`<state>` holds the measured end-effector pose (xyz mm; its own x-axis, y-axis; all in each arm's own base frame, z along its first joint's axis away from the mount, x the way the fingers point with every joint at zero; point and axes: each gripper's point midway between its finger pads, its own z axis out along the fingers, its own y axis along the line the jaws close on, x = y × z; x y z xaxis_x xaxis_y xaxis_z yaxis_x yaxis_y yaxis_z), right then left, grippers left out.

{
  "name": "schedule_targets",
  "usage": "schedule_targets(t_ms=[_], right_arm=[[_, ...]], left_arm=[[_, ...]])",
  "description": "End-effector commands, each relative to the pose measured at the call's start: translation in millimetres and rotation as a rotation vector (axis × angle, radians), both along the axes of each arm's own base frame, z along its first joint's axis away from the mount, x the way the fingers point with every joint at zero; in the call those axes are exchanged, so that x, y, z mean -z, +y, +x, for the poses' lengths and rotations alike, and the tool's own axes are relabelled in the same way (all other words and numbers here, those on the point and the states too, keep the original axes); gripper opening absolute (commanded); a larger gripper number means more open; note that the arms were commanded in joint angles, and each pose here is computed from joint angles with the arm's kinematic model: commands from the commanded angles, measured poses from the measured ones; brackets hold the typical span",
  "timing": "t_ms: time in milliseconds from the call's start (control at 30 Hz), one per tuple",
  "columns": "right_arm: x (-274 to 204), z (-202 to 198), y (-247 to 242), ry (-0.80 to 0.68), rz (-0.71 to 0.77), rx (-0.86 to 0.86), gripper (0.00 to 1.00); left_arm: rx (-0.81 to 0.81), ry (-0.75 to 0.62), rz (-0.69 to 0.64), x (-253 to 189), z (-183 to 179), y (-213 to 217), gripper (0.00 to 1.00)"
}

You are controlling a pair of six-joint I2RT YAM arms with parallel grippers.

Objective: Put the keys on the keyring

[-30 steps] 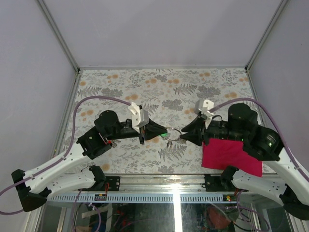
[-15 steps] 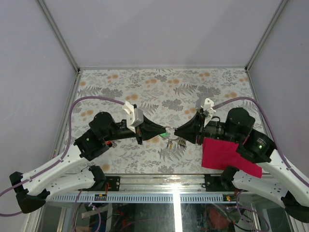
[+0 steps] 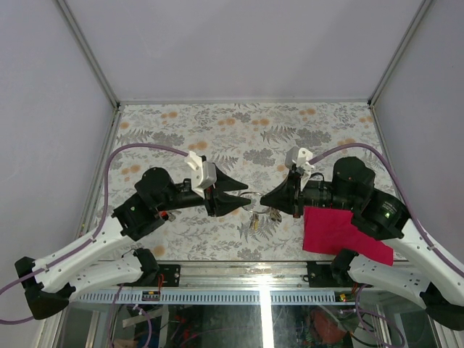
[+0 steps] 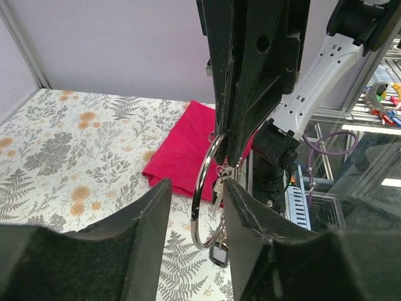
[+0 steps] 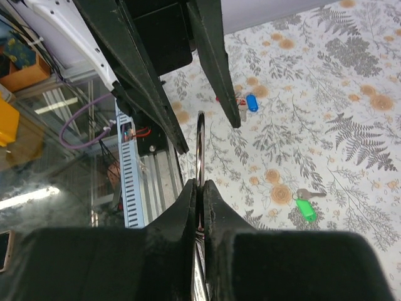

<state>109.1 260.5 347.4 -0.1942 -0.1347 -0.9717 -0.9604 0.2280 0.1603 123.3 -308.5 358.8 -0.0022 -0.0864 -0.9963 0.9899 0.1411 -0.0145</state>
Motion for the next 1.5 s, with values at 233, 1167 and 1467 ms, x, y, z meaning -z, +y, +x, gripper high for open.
schedule_targets(t_ms=[233,1167,1467], right_arm=[[-17,-3,-8,-0.093,-0.079,-0.046,0.0],[-6,5,-3,-0.06,-0.176,-0.054,0.04],[-23,6,-14,-0.117,-0.04,0.037,0.42]], left_arm=[[0.007,-0.068,0.076,0,12,-14,0.39],[-0.003,-0.087,0.13,8,18,-19,0.0],[-0.023,-0.205,0.285,19,21,1,0.0]])
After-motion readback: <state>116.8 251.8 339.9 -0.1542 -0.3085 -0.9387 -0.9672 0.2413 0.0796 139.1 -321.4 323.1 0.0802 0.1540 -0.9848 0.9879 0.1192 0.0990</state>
